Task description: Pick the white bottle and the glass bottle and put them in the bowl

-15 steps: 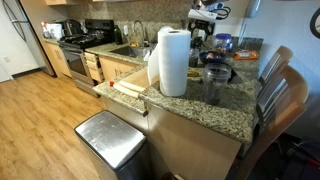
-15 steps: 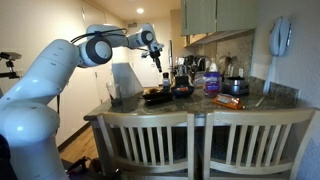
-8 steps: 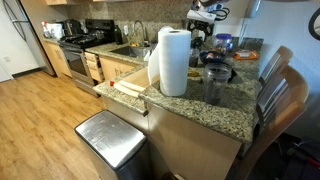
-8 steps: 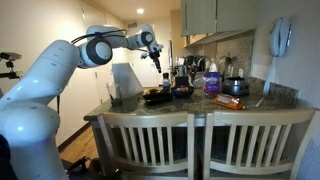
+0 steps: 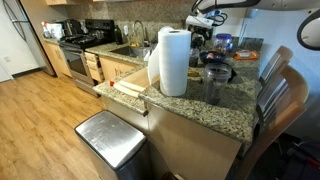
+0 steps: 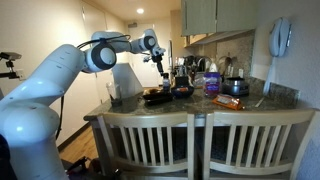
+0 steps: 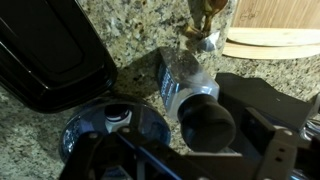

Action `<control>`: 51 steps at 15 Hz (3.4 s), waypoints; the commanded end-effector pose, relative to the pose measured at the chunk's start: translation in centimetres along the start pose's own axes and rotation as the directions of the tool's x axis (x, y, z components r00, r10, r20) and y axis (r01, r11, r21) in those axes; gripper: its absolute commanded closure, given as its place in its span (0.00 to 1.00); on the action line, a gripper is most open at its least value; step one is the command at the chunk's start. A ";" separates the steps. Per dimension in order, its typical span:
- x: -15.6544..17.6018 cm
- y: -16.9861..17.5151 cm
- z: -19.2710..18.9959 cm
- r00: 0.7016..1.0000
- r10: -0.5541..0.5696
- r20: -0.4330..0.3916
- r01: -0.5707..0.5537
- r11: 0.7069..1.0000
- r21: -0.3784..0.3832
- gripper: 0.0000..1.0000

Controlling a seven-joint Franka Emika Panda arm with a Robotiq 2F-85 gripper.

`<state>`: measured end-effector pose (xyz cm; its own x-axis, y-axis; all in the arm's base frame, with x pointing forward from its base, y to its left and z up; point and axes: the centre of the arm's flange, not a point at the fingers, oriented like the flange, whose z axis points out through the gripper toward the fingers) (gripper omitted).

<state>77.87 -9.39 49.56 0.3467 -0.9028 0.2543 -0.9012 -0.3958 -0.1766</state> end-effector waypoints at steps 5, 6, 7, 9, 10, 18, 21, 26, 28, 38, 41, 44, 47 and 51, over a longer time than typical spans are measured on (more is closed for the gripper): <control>0.4 -1.0 1.0 0.997 0.064 -0.033 -0.064 0.998 0.011 0.00; 0.4 -1.1 1.2 0.995 0.089 -0.037 -0.089 0.996 0.010 0.00; -0.1 -0.2 0.5 0.999 0.054 -0.009 -0.054 0.999 0.002 0.00; -0.2 -0.2 0.7 0.998 0.058 -0.009 -0.058 0.998 0.001 0.00; -0.2 -0.2 0.7 0.998 0.057 -0.009 -0.057 0.998 0.001 0.00; 1.4 0.3 0.7 0.976 0.206 -0.067 -0.205 0.979 0.016 0.00; 2.5 0.8 1.1 0.960 0.266 -0.092 -0.265 0.964 0.022 0.00; 1.3 0.4 1.4 0.979 0.204 -0.022 -0.203 0.978 0.042 0.00; 1.5 0.2 1.2 0.969 0.238 -0.064 -0.237 0.971 0.030 0.00; 0.8 -0.2 1.4 0.980 0.199 -0.014 -0.198 0.979 0.039 0.00; 0.8 -0.1 1.5 0.981 0.195 -0.004 -0.195 0.980 0.041 0.00; 0.6 -0.1 1.4 0.981 0.192 -0.019 -0.191 0.981 0.043 0.34; 0.2 0.0 1.2 0.980 0.195 -0.046 -0.193 0.980 0.044 0.56; 0.0 0.1 0.9 0.976 0.198 -0.090 -0.196 0.980 0.029 0.67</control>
<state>78.77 -9.67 48.58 0.1553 -0.9526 0.2616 -0.9411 -0.2232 -0.2540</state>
